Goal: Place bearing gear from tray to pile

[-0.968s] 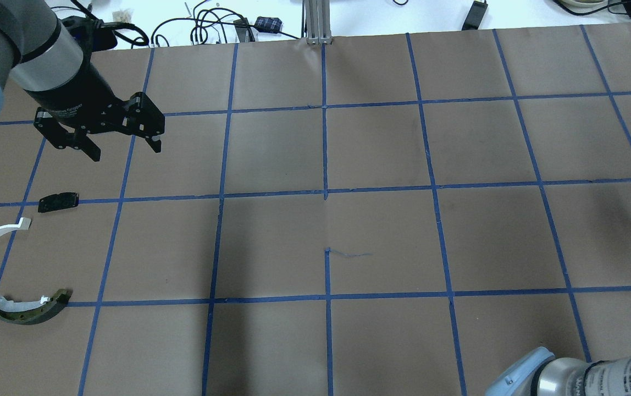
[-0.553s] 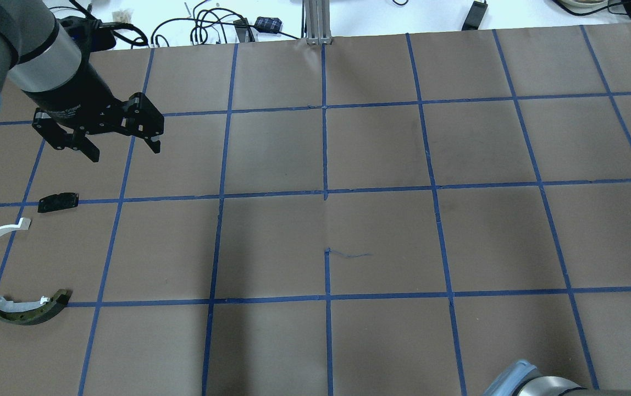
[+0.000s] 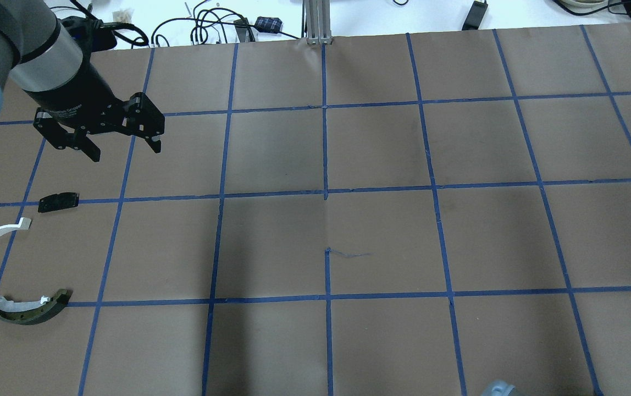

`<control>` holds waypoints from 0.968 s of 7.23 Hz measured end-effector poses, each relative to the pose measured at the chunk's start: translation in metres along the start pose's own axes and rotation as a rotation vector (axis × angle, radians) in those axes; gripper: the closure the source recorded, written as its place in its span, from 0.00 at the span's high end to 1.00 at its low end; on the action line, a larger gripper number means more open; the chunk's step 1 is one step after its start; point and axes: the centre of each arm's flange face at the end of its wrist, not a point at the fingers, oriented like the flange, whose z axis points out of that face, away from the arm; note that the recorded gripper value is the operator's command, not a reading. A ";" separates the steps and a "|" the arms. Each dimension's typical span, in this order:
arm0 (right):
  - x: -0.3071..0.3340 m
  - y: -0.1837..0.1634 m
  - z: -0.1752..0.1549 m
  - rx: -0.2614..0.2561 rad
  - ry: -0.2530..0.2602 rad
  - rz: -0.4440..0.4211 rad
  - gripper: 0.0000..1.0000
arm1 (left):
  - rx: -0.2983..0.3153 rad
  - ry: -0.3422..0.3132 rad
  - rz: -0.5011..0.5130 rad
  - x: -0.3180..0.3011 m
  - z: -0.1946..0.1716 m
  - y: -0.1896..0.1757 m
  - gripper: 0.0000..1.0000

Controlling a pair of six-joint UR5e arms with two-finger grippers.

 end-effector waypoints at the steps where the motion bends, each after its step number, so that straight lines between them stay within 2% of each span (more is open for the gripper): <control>1: -0.025 -0.051 0.012 0.003 -0.005 0.085 0.32 | 0.001 0.000 -0.001 0.000 0.000 0.000 1.00; 3: -0.064 -0.152 0.042 0.014 -0.014 0.263 0.30 | 0.004 0.000 -0.001 -0.001 -0.001 -0.001 1.00; 5: -0.100 -0.239 0.086 -0.003 -0.029 0.427 0.32 | 0.002 0.000 -0.001 -0.001 0.000 0.000 1.00; 7: -0.130 -0.280 0.132 -0.051 -0.022 0.471 0.39 | 0.002 -0.001 -0.001 -0.001 -0.001 0.000 1.00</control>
